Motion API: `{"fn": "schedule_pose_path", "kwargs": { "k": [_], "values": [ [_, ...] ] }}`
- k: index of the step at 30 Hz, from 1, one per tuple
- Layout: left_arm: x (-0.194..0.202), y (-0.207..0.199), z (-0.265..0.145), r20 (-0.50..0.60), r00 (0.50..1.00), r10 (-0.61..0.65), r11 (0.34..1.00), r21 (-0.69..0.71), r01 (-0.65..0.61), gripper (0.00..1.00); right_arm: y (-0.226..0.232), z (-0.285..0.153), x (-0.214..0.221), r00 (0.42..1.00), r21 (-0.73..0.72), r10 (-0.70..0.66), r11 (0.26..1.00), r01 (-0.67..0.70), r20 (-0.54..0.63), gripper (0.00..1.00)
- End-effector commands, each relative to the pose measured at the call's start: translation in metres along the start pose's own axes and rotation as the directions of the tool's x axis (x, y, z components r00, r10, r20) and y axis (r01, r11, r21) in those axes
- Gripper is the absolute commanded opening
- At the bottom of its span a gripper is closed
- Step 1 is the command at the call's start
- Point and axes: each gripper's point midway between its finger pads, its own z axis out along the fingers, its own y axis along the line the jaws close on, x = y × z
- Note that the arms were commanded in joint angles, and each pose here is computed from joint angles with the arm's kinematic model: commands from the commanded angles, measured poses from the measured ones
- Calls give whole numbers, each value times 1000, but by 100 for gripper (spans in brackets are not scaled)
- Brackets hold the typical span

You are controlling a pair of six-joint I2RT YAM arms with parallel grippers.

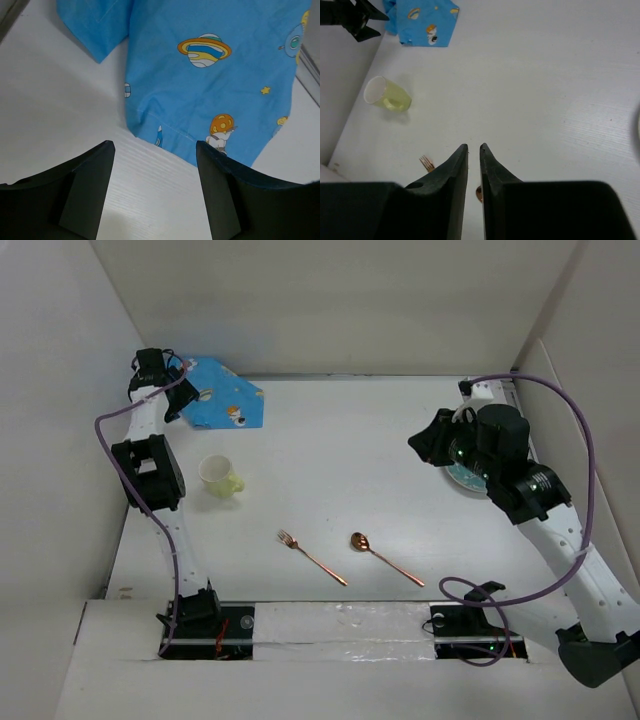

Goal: Set the dinner table for one person

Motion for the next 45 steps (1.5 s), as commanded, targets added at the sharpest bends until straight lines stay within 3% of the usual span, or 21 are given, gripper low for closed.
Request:
{"fn": "schedule_pose_path", "kwargs": {
  "k": [1, 2, 5, 13, 17, 22, 23, 25, 27, 30, 33, 34, 35, 38, 40, 45],
  "values": [
    [-32, -33, -17, 87, 996, -9, 996, 87, 1, 63, -3, 5, -5, 1000, 8, -2, 1000, 2, 20, 30],
    [-25, -28, -3, 74, 997, -11, 998, 69, 6, 63, -6, 8, -4, 1000, 15, 1, 1000, -2, 17, 41],
    [-18, -21, 20, 54, 998, -10, 999, 51, 7, 63, -5, 11, -2, 1000, 7, 5, 1000, -5, 2, 49],
    [7, 6, 65, 4, 1000, -1, 999, -44, 1, 52, -3, 17, 6, 998, 3, 53, 999, -53, -35, 50],
    [11, 25, 63, 60, 994, 86, 974, -215, -71, 51, -5, 15, 8, 998, 18, 66, 998, -65, -23, 50],
    [22, 24, 64, 62, 987, 151, 958, -254, -131, 53, -4, 12, 11, 997, 21, 72, 997, -71, -23, 50],
    [25, 25, 66, 49, 987, 156, 958, -252, -139, 51, -5, 12, 11, 997, 23, 73, 997, -73, -19, 50],
    [36, 20, 72, 17, 985, 171, 958, -237, -163, 38, -5, 11, 11, 997, 23, 78, 997, -77, -17, 50],
    [49, 0, 72, -1, 981, 196, 961, -196, -193, 14, -6, 11, 11, 997, 27, 78, 997, -77, -15, 49],
    [66, -44, 64, -4, 969, 246, 964, -104, -245, 0, -6, 13, 10, 997, 27, 79, 997, -79, -12, 45],
    [75, -107, 42, 28, 951, 309, 950, 30, -310, 0, -3, 18, 12, 997, 19, 74, 997, -74, -18, 24],
    [71, -129, 30, 57, 945, 321, 943, 78, -325, 0, -4, 19, 12, 997, 20, 74, 997, -74, -17, 6],
    [76, -146, 21, 62, 939, 337, 931, 126, -343, 0, -6, 22, 14, 997, 29, 75, 997, -74, -20, 0],
    [97, -199, -12, 100, 910, 402, 878, 239, -414, 0, -14, 29, 17, 997, 66, 71, 995, -69, -25, 0],
    [127, -234, -37, 101, 879, 467, 810, 351, -470, 0, -22, 36, 22, 997, 103, 72, 992, -70, -24, 0],
    [208, -273, -81, 71, 804, 590, 688, 477, -547, 0, -42, 52, 26, 995, 187, 95, 978, -92, -10, 0]
  ]
}}
